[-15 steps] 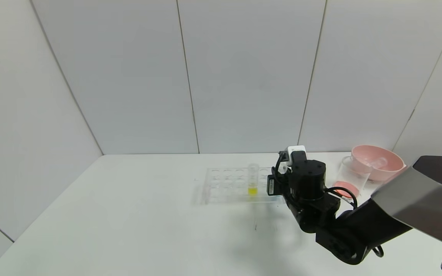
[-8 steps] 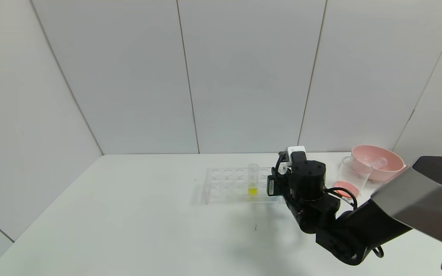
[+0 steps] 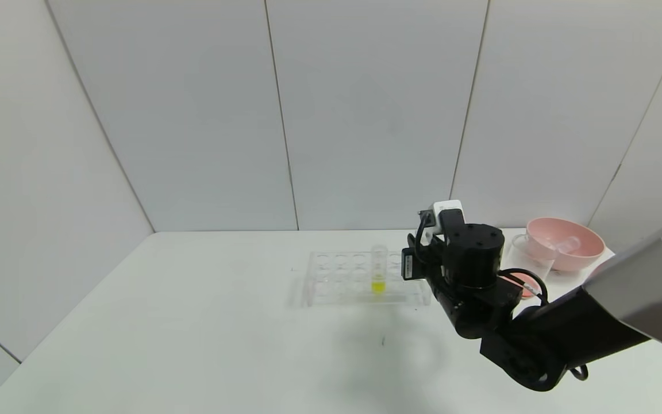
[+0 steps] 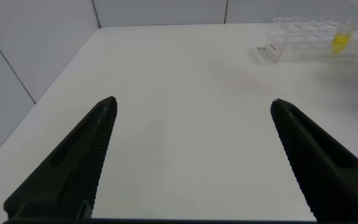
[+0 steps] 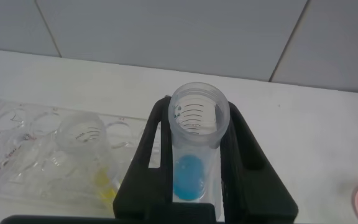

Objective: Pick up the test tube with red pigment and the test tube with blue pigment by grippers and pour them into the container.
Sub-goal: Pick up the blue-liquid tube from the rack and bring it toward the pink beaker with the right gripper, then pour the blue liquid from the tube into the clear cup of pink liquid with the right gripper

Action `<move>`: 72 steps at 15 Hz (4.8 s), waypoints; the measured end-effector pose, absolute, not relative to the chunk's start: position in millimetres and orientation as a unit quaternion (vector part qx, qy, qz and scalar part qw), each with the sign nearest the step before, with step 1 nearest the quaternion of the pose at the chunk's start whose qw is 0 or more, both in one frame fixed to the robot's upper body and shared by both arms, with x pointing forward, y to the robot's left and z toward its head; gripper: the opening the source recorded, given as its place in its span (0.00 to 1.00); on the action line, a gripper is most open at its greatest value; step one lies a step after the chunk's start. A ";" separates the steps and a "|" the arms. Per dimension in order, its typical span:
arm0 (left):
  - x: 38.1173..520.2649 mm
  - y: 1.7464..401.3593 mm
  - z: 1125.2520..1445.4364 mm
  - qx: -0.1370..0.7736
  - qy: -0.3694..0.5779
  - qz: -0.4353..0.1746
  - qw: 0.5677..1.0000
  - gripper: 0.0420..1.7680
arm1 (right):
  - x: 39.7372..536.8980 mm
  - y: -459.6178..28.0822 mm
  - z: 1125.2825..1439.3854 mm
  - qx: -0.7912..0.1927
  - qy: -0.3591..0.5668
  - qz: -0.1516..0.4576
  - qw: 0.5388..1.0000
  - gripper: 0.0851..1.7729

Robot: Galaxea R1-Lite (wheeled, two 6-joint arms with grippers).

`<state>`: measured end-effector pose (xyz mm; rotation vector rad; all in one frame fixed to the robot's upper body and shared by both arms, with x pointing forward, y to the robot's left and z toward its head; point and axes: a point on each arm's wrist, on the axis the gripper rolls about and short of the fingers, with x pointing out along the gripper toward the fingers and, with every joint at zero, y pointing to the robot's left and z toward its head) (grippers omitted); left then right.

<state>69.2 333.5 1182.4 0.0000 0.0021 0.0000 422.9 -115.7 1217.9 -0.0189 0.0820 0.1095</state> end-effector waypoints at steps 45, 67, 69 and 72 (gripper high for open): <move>69.2 333.5 1182.4 0.000 0.001 0.000 1.000 1.00 | 441.9 -426.4 1338.1 -0.264 0.262 0.304 0.877 0.24; 69.2 333.5 1182.4 0.000 0.001 0.000 1.000 1.00 | 493.6 -360.1 1324.9 -0.485 0.397 0.253 0.737 0.24; 69.2 333.5 1182.4 0.000 0.001 0.000 1.000 1.00 | 494.0 -354.5 1325.0 -0.497 0.400 0.248 0.729 0.24; 69.2 333.5 1182.3 0.000 0.001 0.000 1.000 1.00 | 494.4 -350.4 1325.0 -0.524 0.410 0.233 0.709 0.24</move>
